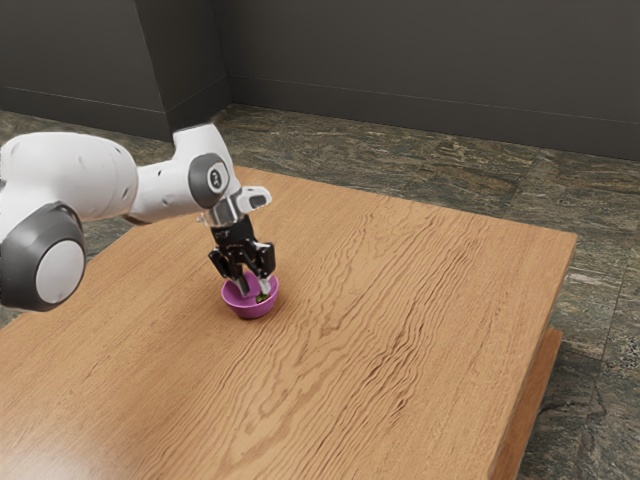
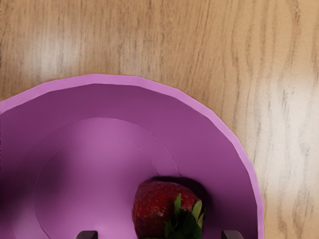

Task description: Take strawberry from the bowl

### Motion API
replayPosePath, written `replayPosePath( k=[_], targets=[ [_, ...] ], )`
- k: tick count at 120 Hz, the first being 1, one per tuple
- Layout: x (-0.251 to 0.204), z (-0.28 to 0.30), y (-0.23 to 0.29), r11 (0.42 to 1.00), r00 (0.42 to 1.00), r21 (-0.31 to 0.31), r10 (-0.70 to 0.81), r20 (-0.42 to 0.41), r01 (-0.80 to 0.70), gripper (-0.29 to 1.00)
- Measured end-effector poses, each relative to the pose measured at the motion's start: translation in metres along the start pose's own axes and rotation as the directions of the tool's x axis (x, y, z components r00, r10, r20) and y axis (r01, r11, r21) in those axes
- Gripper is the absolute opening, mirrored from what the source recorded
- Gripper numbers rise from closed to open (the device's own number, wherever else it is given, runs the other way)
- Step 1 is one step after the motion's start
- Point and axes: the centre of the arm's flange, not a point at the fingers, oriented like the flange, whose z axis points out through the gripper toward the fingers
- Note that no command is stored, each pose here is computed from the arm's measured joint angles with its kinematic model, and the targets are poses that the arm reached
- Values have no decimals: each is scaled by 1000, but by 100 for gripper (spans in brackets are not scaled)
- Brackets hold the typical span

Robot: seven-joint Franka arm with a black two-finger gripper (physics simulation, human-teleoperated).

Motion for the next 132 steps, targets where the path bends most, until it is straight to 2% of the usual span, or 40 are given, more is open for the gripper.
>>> replayPosePath(
  k=[33,81,109,125,132],
  targets=[
    [4,17,-6,1000,1000,-4,-3,6,3,28],
    [12,25,-6,1000,1000,0,8,-2,-8,17],
    [10,5,-4,1000,1000,6,16,-25,-16,12],
    [-1,-27,9,1000,998,-2,31,-57,-31,11],
    [-4,-29,44,997,995,-9,80,-57,-81,11]
  ],
)
